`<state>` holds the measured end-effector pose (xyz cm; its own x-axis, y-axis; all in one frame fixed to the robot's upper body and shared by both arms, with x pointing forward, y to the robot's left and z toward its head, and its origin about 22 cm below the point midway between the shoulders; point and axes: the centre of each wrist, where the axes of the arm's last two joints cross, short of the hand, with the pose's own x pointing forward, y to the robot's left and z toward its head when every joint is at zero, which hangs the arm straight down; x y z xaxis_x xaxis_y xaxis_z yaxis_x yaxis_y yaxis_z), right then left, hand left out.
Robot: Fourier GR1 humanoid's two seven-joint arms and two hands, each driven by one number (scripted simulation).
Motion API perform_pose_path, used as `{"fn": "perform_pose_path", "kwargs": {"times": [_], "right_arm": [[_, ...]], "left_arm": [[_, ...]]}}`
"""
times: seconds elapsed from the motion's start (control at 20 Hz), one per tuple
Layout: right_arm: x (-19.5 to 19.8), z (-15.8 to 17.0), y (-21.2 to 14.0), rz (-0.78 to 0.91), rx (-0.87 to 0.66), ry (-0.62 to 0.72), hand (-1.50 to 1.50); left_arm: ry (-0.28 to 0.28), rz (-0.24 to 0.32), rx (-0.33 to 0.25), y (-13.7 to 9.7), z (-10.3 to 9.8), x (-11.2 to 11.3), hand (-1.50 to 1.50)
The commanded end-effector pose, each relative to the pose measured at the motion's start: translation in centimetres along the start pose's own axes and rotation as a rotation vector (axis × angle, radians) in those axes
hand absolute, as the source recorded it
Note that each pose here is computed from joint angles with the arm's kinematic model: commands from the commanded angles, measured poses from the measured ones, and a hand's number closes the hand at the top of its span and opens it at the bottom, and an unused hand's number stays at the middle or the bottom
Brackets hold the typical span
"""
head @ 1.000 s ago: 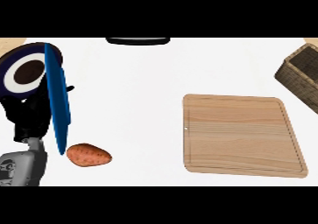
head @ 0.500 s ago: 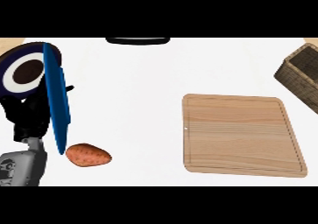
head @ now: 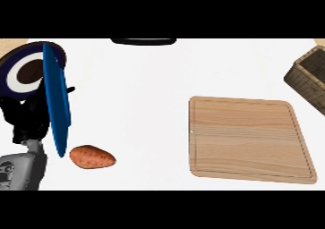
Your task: Pick the cupcake from the cutting board and place it in the basket
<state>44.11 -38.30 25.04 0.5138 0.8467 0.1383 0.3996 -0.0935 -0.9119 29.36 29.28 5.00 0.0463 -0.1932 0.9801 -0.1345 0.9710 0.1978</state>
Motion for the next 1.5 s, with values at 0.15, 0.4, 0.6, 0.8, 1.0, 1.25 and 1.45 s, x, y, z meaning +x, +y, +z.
{"fn": "perform_pose_path", "kwargs": {"times": [0.15,0.4,0.6,0.8,1.0,1.25,1.45], "right_arm": [[0.2,-0.5,-0.3,0.089,0.136,0.07,1.5],[-2.1,0.1,2.0,0.111,0.281,0.093,1.5],[-1.5,-0.7,0.4,0.119,0.276,0.103,1.5],[-2.0,0.1,2.0,0.088,0.245,0.078,1.5],[-5.2,0.4,3.1,0.127,0.25,0.098,1.5],[-5.2,-0.3,1.7,0.185,0.27,0.103,1.5],[-5.7,0.6,3.6,0.191,0.268,0.101,1.5]], "left_arm": [[-0.011,0.0,0.004,0.0,0.3,-0.4,0.0],[-0.011,-0.006,-0.009,-2.4,0.7,-0.4,0.0],[-0.01,-0.017,-0.019,0.1,-1.0,0.1,0.0],[0.002,0.004,-0.002,-3.3,-0.3,-0.3,0.0],[-0.013,0.006,-0.004,-0.9,-0.6,0.5,0.0],[-0.03,-0.013,-0.003,-1.7,-0.1,1.4,0.0],[-0.022,-0.014,-0.007,-0.1,-0.9,0.9,0.0]]}}
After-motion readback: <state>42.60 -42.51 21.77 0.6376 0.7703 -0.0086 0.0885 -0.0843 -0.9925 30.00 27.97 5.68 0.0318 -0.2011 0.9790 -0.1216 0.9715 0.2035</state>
